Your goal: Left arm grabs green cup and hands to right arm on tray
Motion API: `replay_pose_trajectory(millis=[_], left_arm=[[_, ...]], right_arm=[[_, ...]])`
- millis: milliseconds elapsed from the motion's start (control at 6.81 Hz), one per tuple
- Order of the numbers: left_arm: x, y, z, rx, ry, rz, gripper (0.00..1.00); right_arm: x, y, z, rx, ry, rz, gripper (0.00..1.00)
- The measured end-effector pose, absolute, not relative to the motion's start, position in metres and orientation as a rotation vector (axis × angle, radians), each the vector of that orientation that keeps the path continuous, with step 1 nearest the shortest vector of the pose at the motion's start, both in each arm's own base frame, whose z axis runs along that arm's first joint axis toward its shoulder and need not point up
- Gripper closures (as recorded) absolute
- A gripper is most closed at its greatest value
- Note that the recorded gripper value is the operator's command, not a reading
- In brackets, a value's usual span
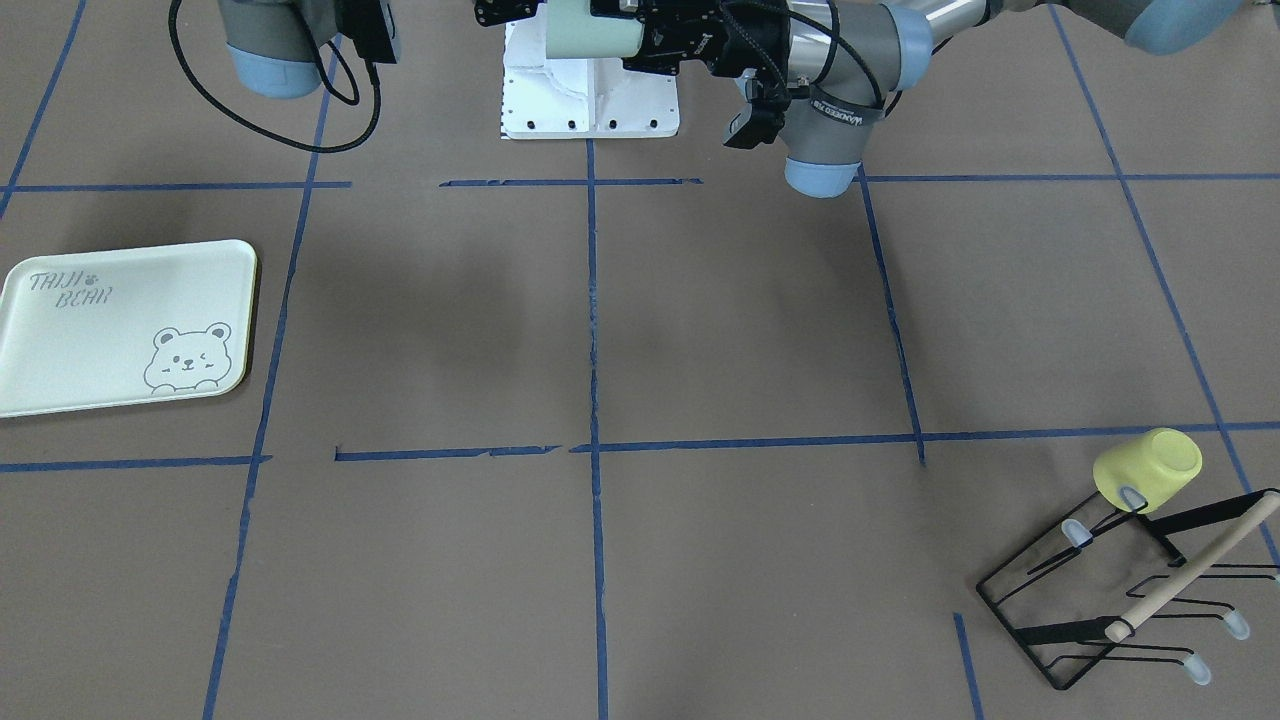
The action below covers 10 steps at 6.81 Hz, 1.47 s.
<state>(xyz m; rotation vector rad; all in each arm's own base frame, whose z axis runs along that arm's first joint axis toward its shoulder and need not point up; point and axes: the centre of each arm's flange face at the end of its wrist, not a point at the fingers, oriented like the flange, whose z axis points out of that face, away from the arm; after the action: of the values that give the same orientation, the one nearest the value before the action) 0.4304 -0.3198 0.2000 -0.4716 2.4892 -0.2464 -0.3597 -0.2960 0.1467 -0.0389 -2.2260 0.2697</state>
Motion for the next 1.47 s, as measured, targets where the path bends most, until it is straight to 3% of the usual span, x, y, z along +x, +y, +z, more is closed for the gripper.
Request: replay_pose_trajectory(millis=[1469], left_arm=[[0.417,-0.321,0.206,-0.457,2.497,-0.273,0.0]], right_arm=[[-0.363,-0.293,0.161,-0.047,-2.195,0.285,1.0]])
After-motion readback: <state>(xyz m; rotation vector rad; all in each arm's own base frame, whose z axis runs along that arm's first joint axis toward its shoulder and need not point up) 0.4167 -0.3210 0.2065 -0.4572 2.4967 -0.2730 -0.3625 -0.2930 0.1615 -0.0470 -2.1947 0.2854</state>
